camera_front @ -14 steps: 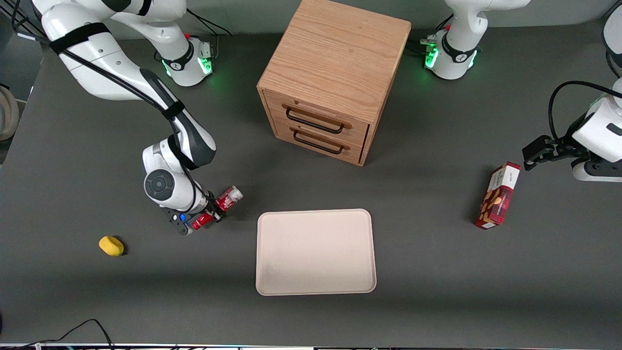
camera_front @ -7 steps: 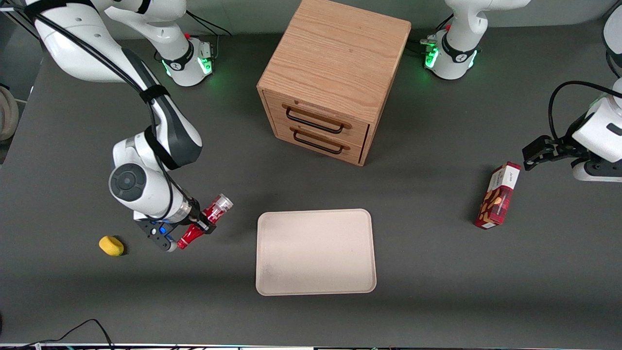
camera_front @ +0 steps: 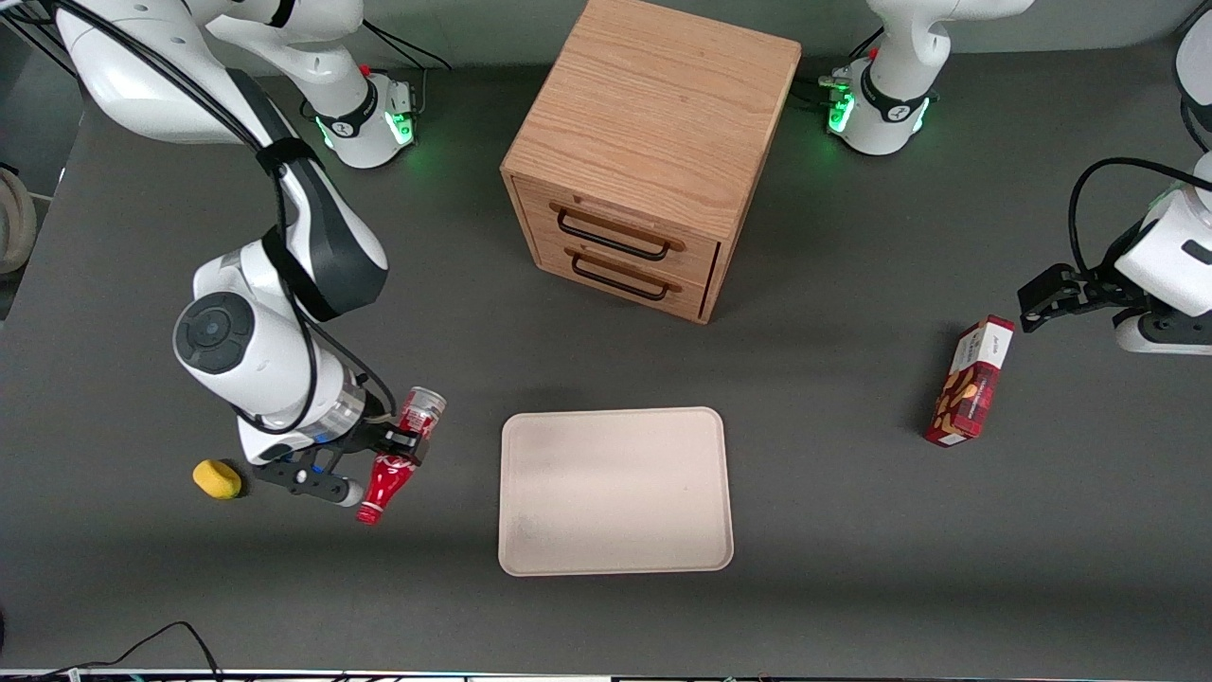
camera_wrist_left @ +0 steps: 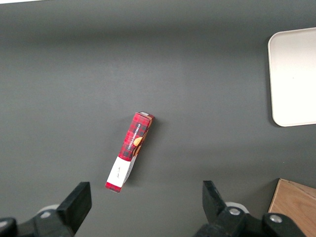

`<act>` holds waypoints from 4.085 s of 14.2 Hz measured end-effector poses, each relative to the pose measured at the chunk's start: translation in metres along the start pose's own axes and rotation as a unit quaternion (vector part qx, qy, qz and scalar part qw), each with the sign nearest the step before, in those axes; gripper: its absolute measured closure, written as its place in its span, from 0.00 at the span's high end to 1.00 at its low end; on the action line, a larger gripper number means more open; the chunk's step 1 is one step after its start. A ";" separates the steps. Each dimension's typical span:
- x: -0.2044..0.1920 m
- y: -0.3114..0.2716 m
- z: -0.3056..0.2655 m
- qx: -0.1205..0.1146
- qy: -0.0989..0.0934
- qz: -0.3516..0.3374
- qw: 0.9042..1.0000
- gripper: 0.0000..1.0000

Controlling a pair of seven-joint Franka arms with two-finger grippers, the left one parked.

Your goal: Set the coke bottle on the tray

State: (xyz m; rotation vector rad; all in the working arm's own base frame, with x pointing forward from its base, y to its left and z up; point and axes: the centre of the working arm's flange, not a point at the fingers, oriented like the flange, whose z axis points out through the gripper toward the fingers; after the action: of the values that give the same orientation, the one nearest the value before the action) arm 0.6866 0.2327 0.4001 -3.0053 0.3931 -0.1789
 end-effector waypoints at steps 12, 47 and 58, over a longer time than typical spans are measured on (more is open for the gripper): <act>-0.013 -0.062 0.159 0.033 -0.077 -0.141 0.987 0.55; -0.016 -0.063 0.215 0.049 -0.053 -0.135 0.988 1.00; -0.017 -0.074 0.202 0.053 -0.045 -0.142 0.987 1.00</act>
State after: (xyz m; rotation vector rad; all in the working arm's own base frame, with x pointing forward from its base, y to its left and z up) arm 0.7151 0.3258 0.2072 -2.9355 -0.0523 -0.0836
